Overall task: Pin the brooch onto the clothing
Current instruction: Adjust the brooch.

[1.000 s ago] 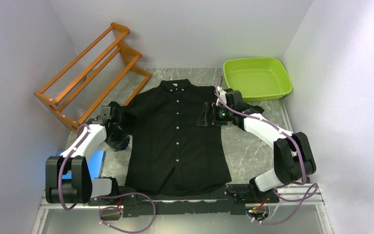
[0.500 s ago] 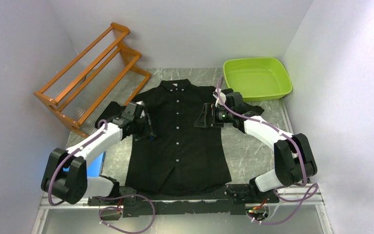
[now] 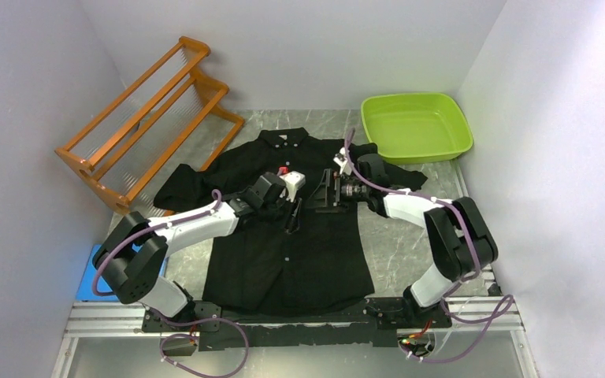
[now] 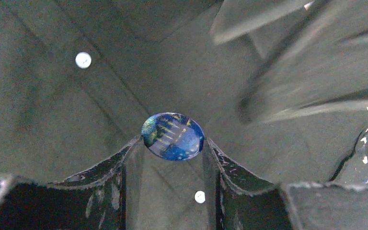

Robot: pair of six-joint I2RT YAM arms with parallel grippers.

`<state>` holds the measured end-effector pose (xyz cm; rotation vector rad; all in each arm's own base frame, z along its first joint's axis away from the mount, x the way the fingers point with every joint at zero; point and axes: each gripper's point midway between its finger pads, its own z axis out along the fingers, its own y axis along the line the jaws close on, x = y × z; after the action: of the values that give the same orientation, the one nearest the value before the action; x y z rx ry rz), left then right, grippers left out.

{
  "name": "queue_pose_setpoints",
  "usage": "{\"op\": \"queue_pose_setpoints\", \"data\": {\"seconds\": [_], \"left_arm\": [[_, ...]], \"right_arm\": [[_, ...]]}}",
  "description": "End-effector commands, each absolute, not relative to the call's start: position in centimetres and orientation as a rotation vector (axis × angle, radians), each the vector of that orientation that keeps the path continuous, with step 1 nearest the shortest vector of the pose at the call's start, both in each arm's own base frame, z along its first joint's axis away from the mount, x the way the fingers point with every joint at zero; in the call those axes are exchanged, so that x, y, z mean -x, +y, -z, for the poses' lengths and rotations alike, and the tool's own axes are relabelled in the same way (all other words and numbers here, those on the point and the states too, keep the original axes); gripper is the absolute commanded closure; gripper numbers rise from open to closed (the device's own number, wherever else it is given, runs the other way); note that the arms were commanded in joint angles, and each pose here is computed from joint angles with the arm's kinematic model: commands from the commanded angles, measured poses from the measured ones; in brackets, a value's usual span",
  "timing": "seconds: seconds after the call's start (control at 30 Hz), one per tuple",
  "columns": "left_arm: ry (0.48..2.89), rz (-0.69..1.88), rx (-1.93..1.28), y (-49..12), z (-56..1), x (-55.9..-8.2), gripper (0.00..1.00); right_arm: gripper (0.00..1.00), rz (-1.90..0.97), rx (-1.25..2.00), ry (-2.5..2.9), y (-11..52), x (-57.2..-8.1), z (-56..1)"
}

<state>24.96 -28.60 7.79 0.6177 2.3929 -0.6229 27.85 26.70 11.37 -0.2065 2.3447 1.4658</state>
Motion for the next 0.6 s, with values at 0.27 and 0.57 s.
{"op": "queue_pose_setpoints", "data": {"seconds": [0.27, 0.57], "left_arm": [[2.234, 0.668, -0.771, -32.8, -10.7, -25.8, 0.97], [2.250, 0.601, -0.706, -32.0, -10.5, -26.5, 0.70]], "right_arm": [[0.45, -1.748, 0.222, 2.331, 30.4, -26.4, -10.1], [1.00, -1.634, 0.273, 2.360, 29.8, -26.7, -10.0]]}}
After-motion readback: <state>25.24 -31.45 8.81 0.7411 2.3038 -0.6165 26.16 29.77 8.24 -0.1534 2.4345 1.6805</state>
